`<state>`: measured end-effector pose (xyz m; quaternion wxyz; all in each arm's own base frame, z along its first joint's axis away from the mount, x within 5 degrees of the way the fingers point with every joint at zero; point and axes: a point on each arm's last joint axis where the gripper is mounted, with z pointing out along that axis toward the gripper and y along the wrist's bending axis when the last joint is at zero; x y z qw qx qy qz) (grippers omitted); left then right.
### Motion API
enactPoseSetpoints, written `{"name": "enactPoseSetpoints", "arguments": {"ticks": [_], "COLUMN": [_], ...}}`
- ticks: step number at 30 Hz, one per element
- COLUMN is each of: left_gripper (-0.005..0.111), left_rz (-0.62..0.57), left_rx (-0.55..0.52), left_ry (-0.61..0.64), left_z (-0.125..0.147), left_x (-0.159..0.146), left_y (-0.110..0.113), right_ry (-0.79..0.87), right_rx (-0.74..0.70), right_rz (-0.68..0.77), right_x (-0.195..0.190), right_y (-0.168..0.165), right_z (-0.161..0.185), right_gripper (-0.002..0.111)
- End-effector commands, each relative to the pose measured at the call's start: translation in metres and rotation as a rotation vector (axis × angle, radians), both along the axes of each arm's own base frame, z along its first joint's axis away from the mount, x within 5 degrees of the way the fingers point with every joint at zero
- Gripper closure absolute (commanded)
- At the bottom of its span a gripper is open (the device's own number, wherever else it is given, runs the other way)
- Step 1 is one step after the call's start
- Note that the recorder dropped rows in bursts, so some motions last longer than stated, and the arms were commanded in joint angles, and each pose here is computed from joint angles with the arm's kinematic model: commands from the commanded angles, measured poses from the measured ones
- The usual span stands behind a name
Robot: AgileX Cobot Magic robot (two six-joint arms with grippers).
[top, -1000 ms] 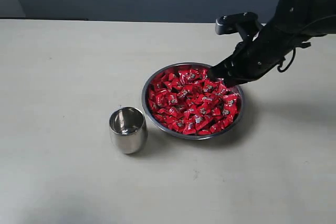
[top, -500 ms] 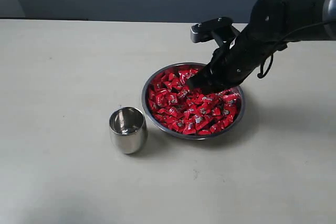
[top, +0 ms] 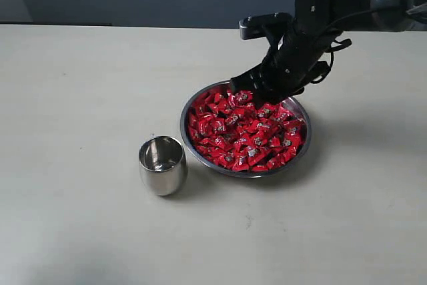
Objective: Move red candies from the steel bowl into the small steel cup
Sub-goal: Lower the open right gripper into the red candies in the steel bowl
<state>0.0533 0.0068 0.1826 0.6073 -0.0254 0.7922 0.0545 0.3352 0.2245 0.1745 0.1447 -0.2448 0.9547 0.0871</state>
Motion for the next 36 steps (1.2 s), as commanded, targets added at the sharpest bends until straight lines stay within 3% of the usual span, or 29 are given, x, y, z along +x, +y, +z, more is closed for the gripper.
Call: {"name": "enactPoseSetpoints", "arguments": {"ticks": [1,13,21,25,30,36], "left_gripper": [0.106,0.106,0.106,0.106,0.106,0.106], "left_rz": [-0.005,-0.005,-0.005,-0.005,-0.005,-0.005], "left_rx": [0.001,0.001,0.001,0.001,0.001,0.001], "left_ry": [-0.012,-0.012,-0.012,-0.012,-0.012,-0.012], "left_z": [0.000,0.000,0.000,0.000,0.000,0.000], "left_x": [0.000,0.000,0.000,0.000,0.000,0.000], "left_y": [0.000,0.000,0.000,0.000,0.000,0.000], "right_ry": [0.018,0.128,0.123,0.120,0.112,0.123], "right_rx": [-0.053,-0.141,-0.150,-0.153,-0.176,-0.213], "right_rz": [-0.028,-0.021,-0.016,-0.014,0.000,0.013], "right_x": [0.007,0.005,0.006,0.006,0.007,0.004], "right_y": [-0.001,-0.004,-0.004,-0.005,-0.006,-0.011], "right_z": [-0.002,-0.037,-0.038,-0.038,-0.038,-0.032], "right_gripper": [0.074,0.074,0.075,0.082,0.109,0.109]}}
